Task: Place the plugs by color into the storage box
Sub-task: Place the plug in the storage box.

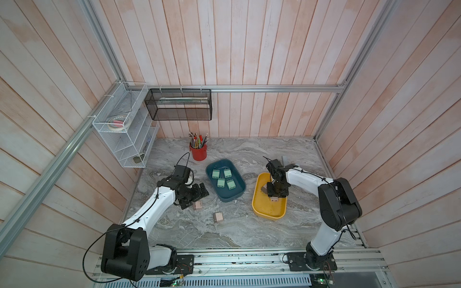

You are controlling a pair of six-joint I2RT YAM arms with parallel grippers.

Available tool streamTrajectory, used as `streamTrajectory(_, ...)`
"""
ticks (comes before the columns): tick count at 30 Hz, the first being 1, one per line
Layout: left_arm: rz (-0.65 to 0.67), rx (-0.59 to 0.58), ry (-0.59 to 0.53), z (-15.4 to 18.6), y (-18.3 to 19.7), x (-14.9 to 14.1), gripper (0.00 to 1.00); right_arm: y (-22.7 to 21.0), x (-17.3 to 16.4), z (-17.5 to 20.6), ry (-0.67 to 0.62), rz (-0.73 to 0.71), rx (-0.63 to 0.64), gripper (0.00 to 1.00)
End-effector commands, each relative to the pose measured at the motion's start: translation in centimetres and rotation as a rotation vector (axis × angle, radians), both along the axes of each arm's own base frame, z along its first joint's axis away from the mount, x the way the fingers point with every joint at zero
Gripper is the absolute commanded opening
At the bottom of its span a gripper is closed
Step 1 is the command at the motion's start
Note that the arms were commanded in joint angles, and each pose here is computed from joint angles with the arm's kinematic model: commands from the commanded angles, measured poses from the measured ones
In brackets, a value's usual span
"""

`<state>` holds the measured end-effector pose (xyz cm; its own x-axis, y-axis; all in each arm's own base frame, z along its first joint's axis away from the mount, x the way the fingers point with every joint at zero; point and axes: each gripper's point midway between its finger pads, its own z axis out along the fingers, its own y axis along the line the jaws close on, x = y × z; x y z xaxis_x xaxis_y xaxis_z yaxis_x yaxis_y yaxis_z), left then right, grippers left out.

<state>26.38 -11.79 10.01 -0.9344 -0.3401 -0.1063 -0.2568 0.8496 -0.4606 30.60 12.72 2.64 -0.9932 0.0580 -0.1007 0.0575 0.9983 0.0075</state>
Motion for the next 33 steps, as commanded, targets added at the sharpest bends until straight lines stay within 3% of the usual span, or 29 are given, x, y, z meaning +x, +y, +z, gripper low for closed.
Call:
streamTrajectory(1, -0.013, -0.015, -0.008, -0.2, -0.2, -0.1, 1.0, -1.0, 0.9, -0.7, -0.002, -0.03, -0.053, 0.35)
streamTrajectory(21, -0.013, -0.007, 0.0, -0.4, 0.2, -1.1, 1.0, -1.5, 5.0, -1.5, -0.038, -0.067, -0.076, 0.36)
streamTrajectory(24, -0.013, -0.005, 0.001, -0.5, 0.2, -1.2, 1.0, -1.7, 5.2, -1.5, -0.038, -0.072, -0.078, 0.43)
streamTrajectory(27, -0.014, -0.003, 0.0, -0.4, 0.2, -1.2, 1.0, -1.5, 5.6, -0.3, -0.067, -0.088, -0.06, 0.6)
streamTrajectory(30, -0.012, 0.002, -0.006, 0.0, 0.3, -1.1, 1.0, -1.4, 6.7, 3.6, -0.175, -0.134, -0.037, 0.7)
streamTrajectory(33, -0.008, 0.017, -0.012, 0.5, 0.6, -0.9, 1.0, -0.6, 8.0, 10.0, -0.318, -0.146, 0.032, 0.73)
